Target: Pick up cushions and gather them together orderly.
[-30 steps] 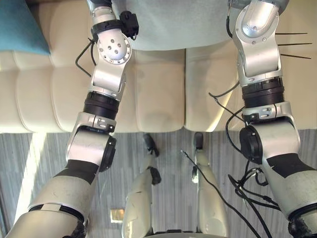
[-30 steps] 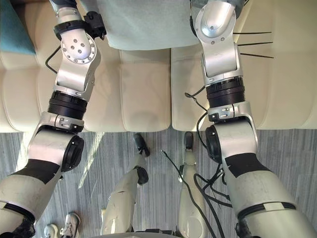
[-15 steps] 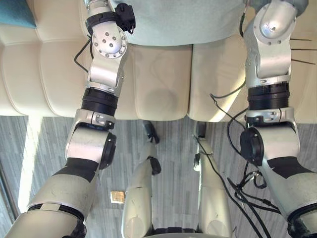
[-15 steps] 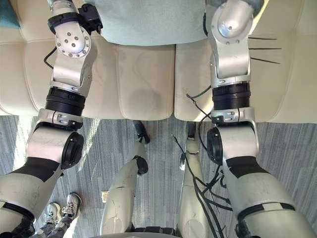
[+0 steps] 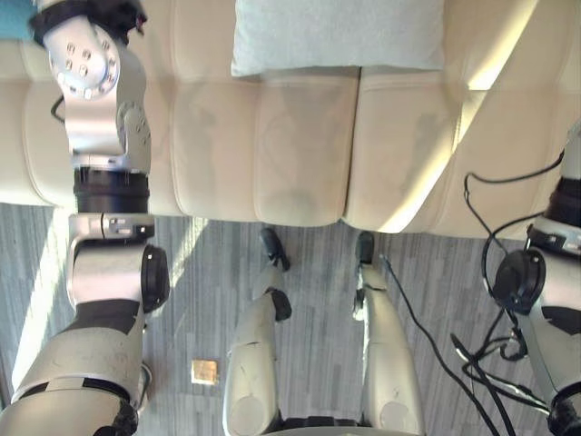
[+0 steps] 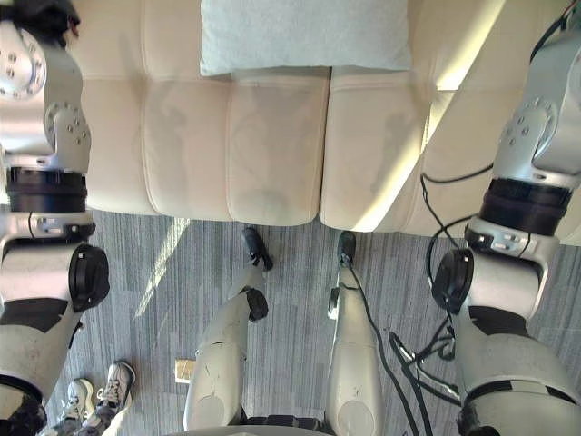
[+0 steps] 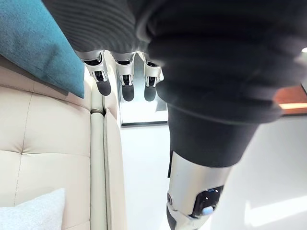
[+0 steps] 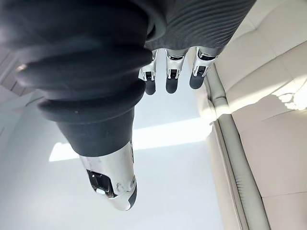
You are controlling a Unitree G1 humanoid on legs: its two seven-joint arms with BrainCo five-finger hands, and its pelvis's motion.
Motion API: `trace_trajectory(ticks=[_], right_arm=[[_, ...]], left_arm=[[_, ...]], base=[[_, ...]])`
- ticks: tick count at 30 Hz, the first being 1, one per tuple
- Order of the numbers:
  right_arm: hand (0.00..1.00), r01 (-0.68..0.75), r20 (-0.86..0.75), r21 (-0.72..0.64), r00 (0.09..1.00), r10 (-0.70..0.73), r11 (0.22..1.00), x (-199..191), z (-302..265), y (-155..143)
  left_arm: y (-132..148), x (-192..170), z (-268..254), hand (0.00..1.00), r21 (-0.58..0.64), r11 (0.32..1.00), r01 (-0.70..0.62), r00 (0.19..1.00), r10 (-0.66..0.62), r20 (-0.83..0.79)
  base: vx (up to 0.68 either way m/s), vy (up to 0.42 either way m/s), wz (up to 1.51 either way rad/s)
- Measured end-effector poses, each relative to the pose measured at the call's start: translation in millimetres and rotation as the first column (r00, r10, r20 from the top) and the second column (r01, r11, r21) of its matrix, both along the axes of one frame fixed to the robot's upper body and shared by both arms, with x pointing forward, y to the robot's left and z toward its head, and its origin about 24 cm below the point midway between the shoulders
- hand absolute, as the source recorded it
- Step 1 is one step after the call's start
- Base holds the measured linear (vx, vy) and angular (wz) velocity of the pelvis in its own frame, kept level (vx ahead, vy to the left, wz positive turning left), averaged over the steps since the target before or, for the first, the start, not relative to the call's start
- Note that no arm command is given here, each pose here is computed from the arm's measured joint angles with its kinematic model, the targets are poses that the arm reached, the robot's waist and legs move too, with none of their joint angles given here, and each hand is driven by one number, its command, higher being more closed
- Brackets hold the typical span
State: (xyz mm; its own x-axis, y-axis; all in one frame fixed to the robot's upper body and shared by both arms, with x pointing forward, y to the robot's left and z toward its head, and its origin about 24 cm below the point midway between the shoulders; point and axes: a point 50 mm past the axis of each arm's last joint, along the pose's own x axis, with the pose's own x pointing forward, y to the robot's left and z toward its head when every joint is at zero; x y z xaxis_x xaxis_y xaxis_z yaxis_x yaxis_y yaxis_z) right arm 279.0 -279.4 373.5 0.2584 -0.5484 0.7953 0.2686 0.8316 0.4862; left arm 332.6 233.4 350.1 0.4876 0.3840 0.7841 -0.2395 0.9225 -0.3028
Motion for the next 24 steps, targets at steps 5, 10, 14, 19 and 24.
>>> trace_trajectory(ticks=[5,10,14,19,24], right_arm=[[0.00,0.006,-0.403,-0.115,0.913,-0.052,0.993,8,-124,-13],[0.00,-0.092,-0.784,-0.066,0.621,0.006,0.994,-26,-266,0],[0.00,-0.112,-0.968,-0.031,0.252,-0.002,0.993,-83,-363,11],[0.00,-0.120,-0.977,0.097,-0.201,0.071,0.988,-148,-451,22],[0.00,-0.108,-0.922,0.157,-0.372,0.107,0.982,-173,-480,23]], left_arm=[[3,-6,-126,0.00,-0.021,0.999,0.042,0.958,-0.047,-0.282],[-6,-63,-285,0.00,-0.184,0.982,0.041,0.728,-0.155,-0.668],[-11,-128,-369,0.00,-0.147,0.988,0.040,0.428,-0.149,-0.891],[-15,-195,-448,0.00,-0.141,0.990,0.023,0.003,-0.142,-0.990],[-13,-224,-473,0.00,-0.123,0.991,0.052,-0.189,-0.111,-0.976]], base=[[0.05,-0.066,0.03],[0.10,-0.083,0.14],[0.13,-0.057,0.09],[0.12,-0.018,0.00],[0.05,0.015,-0.06]])
